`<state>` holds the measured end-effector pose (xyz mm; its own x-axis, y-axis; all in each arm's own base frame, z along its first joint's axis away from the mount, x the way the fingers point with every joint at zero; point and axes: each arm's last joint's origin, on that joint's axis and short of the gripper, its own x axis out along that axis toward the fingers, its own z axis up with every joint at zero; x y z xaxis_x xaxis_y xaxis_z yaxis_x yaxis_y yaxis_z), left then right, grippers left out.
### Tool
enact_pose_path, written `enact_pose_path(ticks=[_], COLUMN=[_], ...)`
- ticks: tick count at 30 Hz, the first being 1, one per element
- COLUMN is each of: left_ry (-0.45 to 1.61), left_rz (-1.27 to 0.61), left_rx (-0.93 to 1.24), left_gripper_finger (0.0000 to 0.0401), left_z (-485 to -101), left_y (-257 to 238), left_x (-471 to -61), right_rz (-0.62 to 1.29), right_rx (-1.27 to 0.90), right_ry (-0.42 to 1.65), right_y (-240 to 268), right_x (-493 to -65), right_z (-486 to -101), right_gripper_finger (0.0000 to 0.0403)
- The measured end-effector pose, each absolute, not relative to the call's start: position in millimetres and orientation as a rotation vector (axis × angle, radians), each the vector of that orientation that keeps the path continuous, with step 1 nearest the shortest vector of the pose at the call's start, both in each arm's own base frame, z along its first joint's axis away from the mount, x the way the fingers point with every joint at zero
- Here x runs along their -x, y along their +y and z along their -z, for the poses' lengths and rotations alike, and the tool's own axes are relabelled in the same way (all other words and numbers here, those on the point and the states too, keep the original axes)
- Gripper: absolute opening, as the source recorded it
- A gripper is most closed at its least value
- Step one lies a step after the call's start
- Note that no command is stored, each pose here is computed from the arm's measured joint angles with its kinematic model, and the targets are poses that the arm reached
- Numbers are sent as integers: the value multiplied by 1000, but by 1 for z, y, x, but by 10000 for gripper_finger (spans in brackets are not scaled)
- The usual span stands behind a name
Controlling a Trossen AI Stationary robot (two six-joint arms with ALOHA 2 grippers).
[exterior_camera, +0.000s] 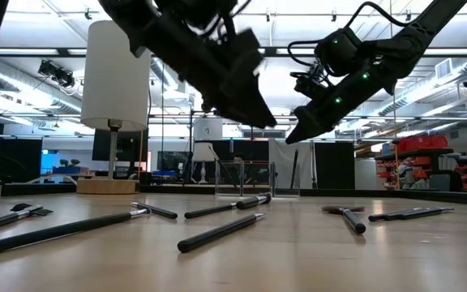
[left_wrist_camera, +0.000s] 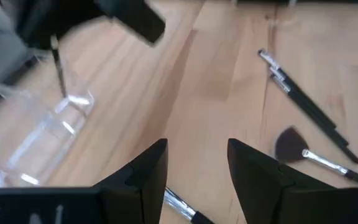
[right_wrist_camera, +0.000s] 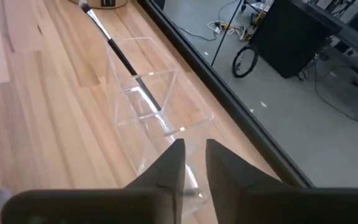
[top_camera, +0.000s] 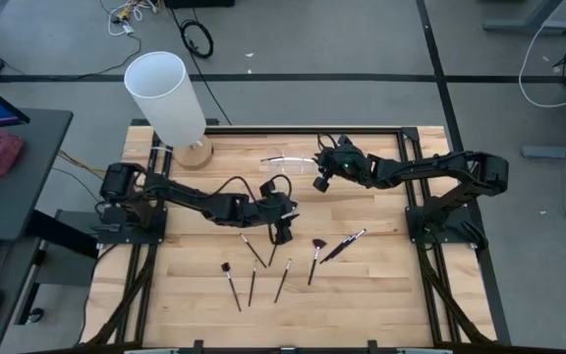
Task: Pick & Place Makeup Supplies
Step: Put the makeup brush into the transparent organizer
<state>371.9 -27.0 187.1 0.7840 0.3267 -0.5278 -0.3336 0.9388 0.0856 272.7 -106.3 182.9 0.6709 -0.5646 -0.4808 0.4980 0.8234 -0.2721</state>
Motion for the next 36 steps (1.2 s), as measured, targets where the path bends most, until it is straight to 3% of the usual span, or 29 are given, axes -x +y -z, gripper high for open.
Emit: enact_pose_path(ticks=[9,20,28,36], left_ry=[678,668,699,702], left_rz=[-423,-458,-531,-527], left_rx=[68,153,145,214], left_gripper_finger=[172,165,143,138], left_z=[-144,-142,-123,-106], left_y=[-19,-18,-12,-3], left_x=[-379,-378,-380,-385], right_rz=[585,484,378,394], right_rx=[143,276,179,-1], right_ry=[550,467,466,547], right_y=[-102,-55,-15,-5], right_x=[-276,-292,-294,-289], right_z=[-186,-195,-191,-180], right_gripper_finger=[106,116,116,117])
